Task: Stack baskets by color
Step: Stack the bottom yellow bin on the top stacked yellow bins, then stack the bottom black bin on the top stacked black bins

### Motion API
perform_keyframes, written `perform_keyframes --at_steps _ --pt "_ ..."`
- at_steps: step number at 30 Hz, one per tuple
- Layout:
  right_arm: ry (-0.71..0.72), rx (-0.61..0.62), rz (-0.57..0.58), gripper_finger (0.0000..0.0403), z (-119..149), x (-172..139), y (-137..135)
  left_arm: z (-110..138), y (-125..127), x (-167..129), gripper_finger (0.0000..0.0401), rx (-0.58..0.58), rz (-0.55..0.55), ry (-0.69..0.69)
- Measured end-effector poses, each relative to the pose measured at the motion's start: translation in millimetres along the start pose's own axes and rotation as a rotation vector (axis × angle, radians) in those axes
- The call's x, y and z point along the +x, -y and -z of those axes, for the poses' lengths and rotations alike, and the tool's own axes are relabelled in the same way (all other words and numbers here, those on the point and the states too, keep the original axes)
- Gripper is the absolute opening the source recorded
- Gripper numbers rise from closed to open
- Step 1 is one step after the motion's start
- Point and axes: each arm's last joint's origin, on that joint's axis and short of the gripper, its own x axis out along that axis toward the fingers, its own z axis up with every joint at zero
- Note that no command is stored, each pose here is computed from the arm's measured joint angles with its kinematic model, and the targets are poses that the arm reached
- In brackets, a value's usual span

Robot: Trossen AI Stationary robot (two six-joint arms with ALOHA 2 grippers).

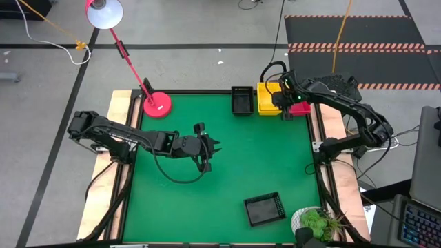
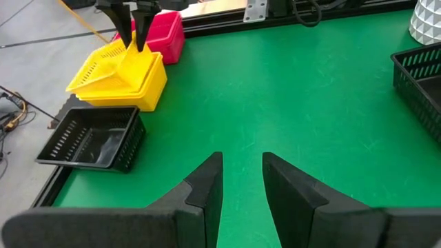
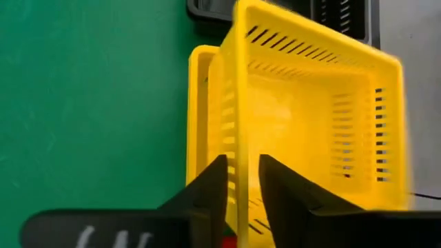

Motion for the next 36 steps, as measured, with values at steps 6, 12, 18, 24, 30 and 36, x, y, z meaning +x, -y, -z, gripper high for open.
perform_keyframes --at_steps 6,12,18,24,30,36 --pt "-0.032 0.037 0.007 0.011 1.4 0.0 -0.6 0.0 0.0 0.0 0.0106 0.0 0.0 0.0" --pt "-0.074 0.059 0.02 0.0131 0.1 0.5 -3.5 0.0 0.0 0.0 0.0106 0.001 0.0 0.0" --pt "-0.047 0.069 0.03 0.0163 -7.0 1.5 -6.1 0.0 0.0 0.0 0.0106 0.002 0.0 0.0" --pt "-0.075 0.082 0.058 0.0197 -11.5 0.7 -10.2 0.0 0.0 0.0 0.0106 0.002 0.001 0.0" --pt "-0.025 0.062 0.098 0.0208 -24.2 -15.8 -22.4 -0.1 0.0 0.0 0.0106 0.001 0.001 0.001" --pt "0.033 0.092 0.158 0.0206 -39.2 -41.2 -45.4 -1.2 0.0 0.0 0.0106 -0.005 0.0 0.012"
